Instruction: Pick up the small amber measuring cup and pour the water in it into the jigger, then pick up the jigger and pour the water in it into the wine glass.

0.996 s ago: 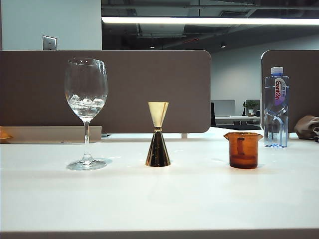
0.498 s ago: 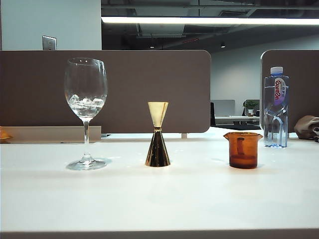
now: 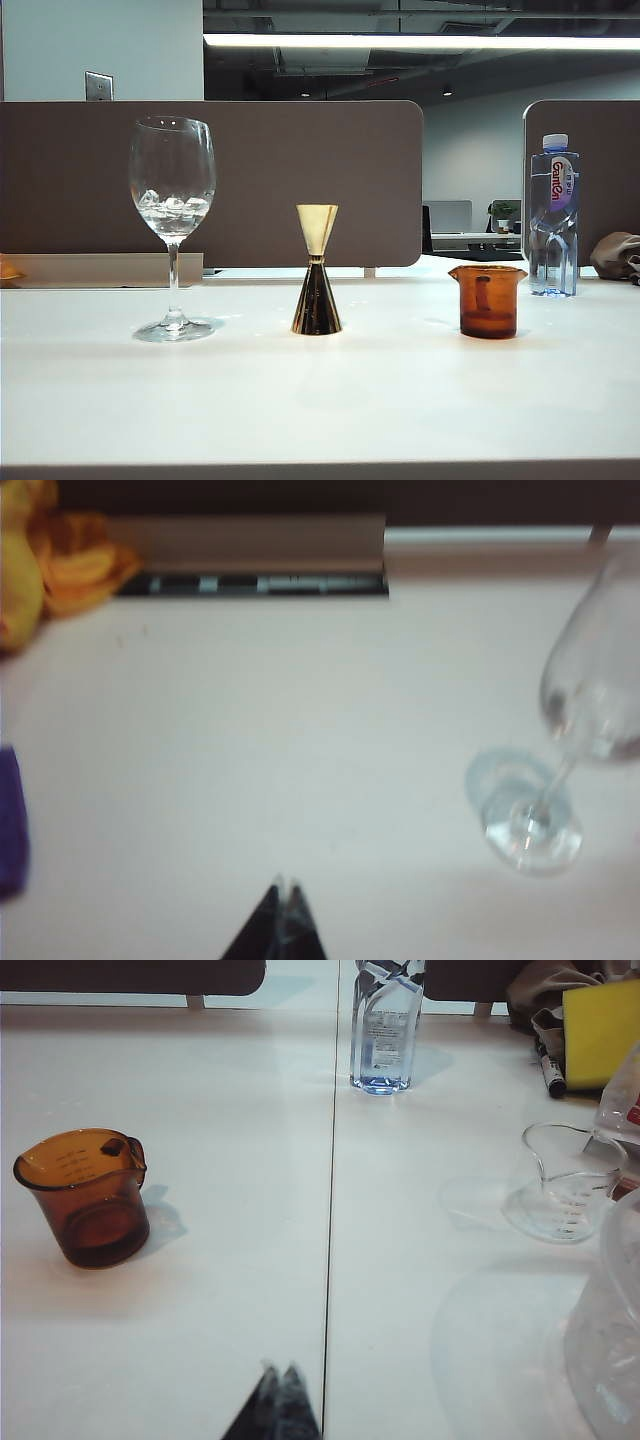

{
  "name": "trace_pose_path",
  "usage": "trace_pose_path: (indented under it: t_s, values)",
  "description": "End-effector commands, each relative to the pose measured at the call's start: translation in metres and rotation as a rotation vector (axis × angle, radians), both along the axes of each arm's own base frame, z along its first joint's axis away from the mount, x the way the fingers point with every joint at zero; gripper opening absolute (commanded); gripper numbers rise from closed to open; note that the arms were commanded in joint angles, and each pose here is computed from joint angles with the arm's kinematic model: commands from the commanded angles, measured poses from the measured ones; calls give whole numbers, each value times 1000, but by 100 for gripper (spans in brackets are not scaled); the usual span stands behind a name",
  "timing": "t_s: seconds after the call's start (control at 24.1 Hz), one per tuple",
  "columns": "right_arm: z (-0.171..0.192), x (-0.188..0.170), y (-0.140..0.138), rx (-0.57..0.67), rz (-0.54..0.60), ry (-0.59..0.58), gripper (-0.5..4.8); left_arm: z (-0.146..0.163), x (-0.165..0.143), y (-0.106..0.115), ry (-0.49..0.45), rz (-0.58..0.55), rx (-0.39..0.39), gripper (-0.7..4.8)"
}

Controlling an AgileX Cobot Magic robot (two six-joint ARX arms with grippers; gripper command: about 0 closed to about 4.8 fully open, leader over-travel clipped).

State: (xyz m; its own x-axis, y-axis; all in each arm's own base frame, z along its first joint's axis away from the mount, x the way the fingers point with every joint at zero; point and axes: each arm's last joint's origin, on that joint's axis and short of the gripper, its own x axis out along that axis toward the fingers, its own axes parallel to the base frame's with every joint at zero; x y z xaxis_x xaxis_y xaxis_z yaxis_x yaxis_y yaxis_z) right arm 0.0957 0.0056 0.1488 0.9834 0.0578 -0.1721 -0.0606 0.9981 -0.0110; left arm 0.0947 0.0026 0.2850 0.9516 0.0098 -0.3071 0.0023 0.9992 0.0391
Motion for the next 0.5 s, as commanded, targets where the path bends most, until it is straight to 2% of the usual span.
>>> trace_pose_path:
  t_s: [0.04,0.12,0.17,0.21,0.25,0.29,0.37,0.46,0.5]
  values:
    - [-2,0,0,0,0,0,4,38,-1,0,-68,1,-1,-2]
    - [-2,0,0,0,-1,0,4,60,-4,0,-101,1,0,-2]
    - [-2,0,0,0,-1,0,4,84,-12,-1,-130,-2,-13,-2]
    - [-2,0,0,0,-1,0,4,95,-17,-1,-142,-2,-36,-2]
    - [-2,0,0,0,-1,0,4,107,-24,-2,-158,-3,-81,-2]
    - [-2,0,0,0,-1,0,4,126,-37,-4,-176,-21,-165,-2]
    - [-2,0,0,0,0,0,4,144,-56,-7,-158,-93,-185,-2]
    - [-2,0,0,0,-1,0,4,152,-75,-7,-96,-179,-187,-2]
    - [-2,0,0,0,0,0,4,153,-88,-6,-28,-244,-192,-2]
